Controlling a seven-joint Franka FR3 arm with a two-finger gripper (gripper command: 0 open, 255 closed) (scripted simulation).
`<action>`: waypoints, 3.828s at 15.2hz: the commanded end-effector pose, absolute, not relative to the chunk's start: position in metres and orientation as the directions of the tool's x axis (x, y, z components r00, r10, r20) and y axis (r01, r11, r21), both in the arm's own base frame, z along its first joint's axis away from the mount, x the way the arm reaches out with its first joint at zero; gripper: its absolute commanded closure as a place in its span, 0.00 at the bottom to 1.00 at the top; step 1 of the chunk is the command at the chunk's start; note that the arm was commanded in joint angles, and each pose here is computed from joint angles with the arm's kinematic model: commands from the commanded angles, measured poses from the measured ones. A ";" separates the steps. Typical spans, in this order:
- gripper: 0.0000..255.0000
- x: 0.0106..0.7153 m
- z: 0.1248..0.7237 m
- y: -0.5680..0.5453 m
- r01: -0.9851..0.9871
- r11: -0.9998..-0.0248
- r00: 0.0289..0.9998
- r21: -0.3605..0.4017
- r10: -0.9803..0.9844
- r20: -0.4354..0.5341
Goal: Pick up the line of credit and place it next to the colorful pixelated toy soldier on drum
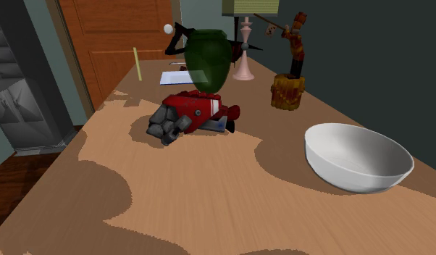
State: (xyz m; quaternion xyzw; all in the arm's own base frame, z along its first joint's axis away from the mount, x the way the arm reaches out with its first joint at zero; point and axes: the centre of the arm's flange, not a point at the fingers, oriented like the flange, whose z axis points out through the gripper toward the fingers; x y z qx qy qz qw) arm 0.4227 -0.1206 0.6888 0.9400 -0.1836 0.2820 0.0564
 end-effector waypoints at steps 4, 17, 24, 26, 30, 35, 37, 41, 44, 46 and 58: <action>1.00 0.422 0.689 -0.187 -0.376 -0.927 0.774 0.004 -0.312 0.551; 1.00 0.425 0.689 -0.358 -0.376 -0.927 0.774 0.004 -0.312 0.551; 1.00 0.426 0.679 -0.425 -0.376 -0.927 0.774 0.004 -0.312 0.551; 1.00 0.426 0.668 -0.425 -0.376 -0.927 0.774 0.004 -0.312 0.551; 1.00 0.426 0.647 -0.425 -0.376 -0.927 0.774 0.004 -0.312 0.551; 1.00 0.426 0.621 -0.425 -0.376 -0.927 0.774 0.004 -0.312 0.551; 1.00 0.426 0.610 -0.425 -0.376 -0.927 0.774 0.004 -0.312 0.551; 1.00 0.426 0.589 -0.425 -0.376 -0.927 0.774 0.004 -0.312 0.551; 1.00 0.426 0.573 -0.425 -0.376 -0.927 0.774 0.004 -0.312 0.551; 1.00 0.426 0.563 -0.425 -0.376 -0.927 0.774 0.004 -0.312 0.551; 1.00 0.426 0.499 -0.425 -0.376 -0.927 0.774 0.004 -0.312 0.551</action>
